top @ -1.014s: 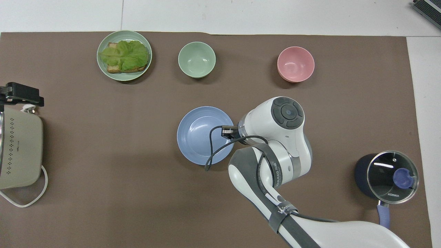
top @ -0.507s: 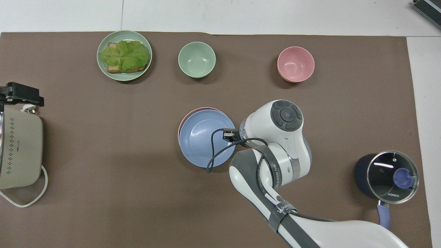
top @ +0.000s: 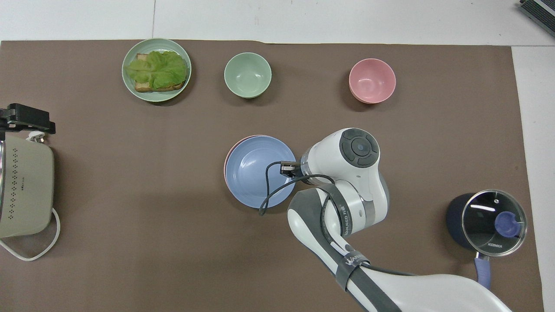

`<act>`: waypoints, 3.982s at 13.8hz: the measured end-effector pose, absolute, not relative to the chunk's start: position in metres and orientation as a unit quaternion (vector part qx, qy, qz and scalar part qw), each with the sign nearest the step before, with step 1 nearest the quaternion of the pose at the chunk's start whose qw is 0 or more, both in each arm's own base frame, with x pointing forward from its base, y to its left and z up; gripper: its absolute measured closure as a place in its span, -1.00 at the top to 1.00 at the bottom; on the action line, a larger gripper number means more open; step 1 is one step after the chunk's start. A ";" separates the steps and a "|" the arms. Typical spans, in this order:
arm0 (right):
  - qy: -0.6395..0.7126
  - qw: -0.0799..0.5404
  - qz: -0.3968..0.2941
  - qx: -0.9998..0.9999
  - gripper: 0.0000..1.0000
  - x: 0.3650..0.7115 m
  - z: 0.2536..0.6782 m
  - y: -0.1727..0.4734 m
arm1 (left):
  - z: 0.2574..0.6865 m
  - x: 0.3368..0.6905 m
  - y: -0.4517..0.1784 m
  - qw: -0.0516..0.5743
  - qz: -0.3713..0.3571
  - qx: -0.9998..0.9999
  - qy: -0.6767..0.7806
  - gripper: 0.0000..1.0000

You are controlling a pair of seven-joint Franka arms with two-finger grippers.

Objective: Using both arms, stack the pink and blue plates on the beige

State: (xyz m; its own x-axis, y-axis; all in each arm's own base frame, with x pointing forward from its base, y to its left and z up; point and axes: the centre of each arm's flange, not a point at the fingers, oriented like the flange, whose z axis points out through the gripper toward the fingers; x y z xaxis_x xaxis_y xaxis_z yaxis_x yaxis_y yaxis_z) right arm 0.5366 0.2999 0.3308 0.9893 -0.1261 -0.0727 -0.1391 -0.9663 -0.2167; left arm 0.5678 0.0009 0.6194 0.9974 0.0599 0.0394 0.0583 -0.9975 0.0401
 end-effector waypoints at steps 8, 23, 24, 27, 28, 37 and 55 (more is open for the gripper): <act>0.067 0.110 0.030 -0.991 0.57 0.539 0.337 0.296 | 0.619 0.568 0.001 0.019 0.020 0.999 0.030 1.00; 0.102 0.035 0.005 -0.994 1.00 0.557 0.511 0.081 | 0.619 0.568 0.001 0.019 0.020 0.999 0.030 1.00; 0.108 0.033 0.007 -0.994 1.00 0.552 0.522 0.069 | 0.619 0.568 0.001 0.019 0.020 0.999 0.030 1.00; 0.096 0.024 0.002 -0.995 1.00 0.543 0.554 0.033 | 0.619 0.568 0.001 0.019 0.020 0.999 0.030 1.00; 0.094 0.019 -0.001 -0.995 1.00 0.542 0.566 0.023 | 0.619 0.568 0.001 0.019 0.020 0.999 0.030 1.00; 0.086 0.000 -0.019 -0.996 1.00 0.532 0.647 -0.024 | 0.619 0.568 0.001 0.019 0.020 0.999 0.030 1.00; 0.060 -0.001 0.000 -0.998 1.00 0.520 0.645 -0.020 | 0.619 0.568 0.001 0.019 0.020 0.999 0.030 1.00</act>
